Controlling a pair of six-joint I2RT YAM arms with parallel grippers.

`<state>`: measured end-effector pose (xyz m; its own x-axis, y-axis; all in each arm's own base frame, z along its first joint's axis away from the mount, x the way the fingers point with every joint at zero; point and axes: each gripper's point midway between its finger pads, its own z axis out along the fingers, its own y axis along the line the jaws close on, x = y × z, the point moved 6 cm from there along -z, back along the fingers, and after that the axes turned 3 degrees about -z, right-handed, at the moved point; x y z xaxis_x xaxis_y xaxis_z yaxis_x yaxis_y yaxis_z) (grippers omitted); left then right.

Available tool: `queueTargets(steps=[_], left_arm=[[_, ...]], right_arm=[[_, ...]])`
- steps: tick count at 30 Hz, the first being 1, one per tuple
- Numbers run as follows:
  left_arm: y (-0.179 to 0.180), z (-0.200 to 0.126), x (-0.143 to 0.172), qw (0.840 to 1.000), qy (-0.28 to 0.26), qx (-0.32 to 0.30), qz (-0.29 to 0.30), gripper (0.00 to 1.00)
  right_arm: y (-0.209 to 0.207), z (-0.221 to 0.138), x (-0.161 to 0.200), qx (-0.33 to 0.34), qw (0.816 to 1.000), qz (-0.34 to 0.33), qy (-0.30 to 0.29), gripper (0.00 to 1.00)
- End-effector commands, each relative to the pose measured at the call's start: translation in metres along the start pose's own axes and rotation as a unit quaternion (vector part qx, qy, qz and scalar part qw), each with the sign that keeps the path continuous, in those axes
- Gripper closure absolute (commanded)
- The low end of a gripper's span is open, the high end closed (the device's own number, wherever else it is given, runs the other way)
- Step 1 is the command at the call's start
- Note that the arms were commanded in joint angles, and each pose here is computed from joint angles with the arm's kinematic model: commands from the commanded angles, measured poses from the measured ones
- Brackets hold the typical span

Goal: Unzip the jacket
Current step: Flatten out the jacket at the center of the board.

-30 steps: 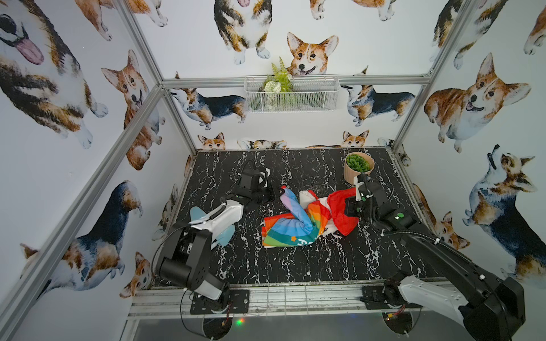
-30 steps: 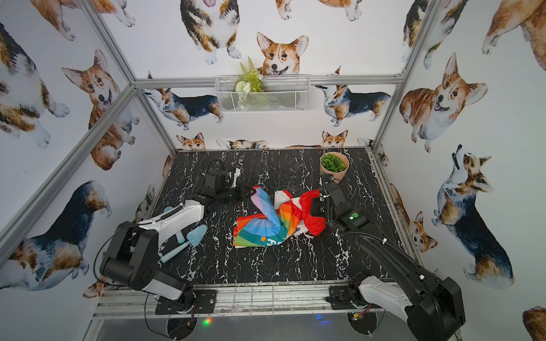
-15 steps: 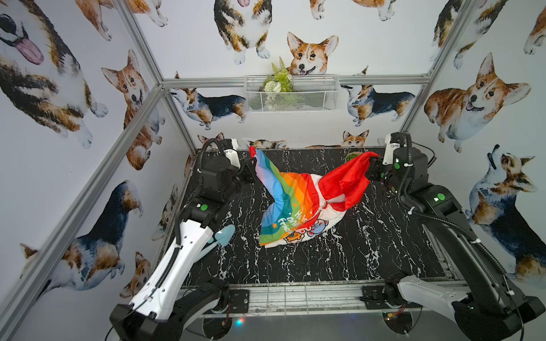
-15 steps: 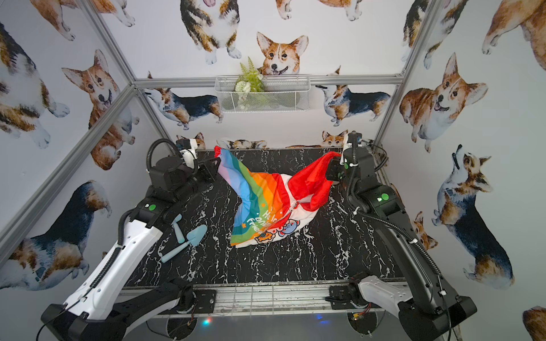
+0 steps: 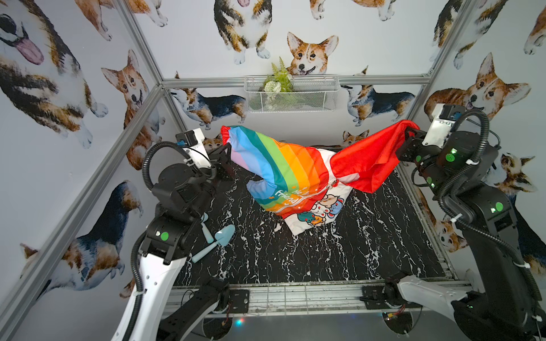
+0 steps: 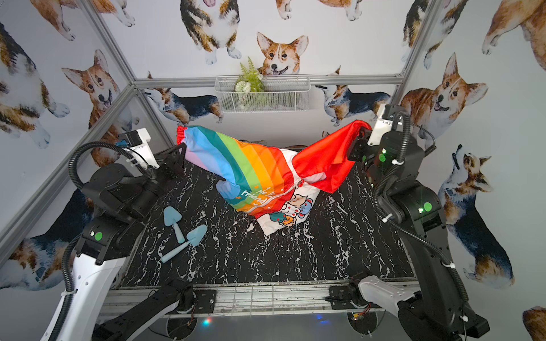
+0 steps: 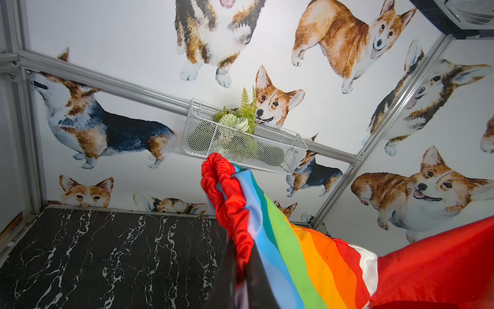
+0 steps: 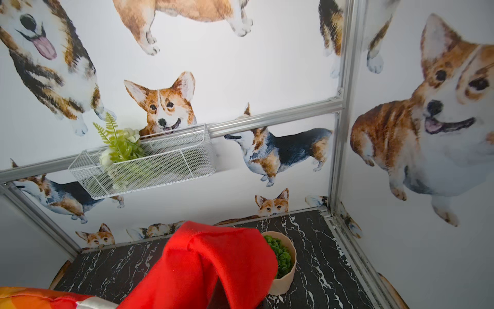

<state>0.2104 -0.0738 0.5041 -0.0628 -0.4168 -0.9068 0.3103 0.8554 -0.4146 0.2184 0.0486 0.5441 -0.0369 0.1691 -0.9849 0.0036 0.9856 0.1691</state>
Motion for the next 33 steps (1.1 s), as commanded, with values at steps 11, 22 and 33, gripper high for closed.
queueTargets(steps=[11,22,33], left_arm=[[-0.044,-0.056,-0.037,0.985,-0.052,0.162,-0.009,1.00],[0.039,0.003,0.033,0.995,-0.003,-0.102,-0.016,1.00],[0.196,0.093,0.152,0.945,0.098,-0.304,-0.069,0.73]], right_arm=[[-0.047,-0.095,-0.056,0.050,0.992,0.012,-0.113,1.00],[0.029,0.052,0.014,-0.023,0.994,-0.073,0.077,1.00],[0.159,0.269,0.256,-0.191,0.925,-0.071,0.319,1.00]])
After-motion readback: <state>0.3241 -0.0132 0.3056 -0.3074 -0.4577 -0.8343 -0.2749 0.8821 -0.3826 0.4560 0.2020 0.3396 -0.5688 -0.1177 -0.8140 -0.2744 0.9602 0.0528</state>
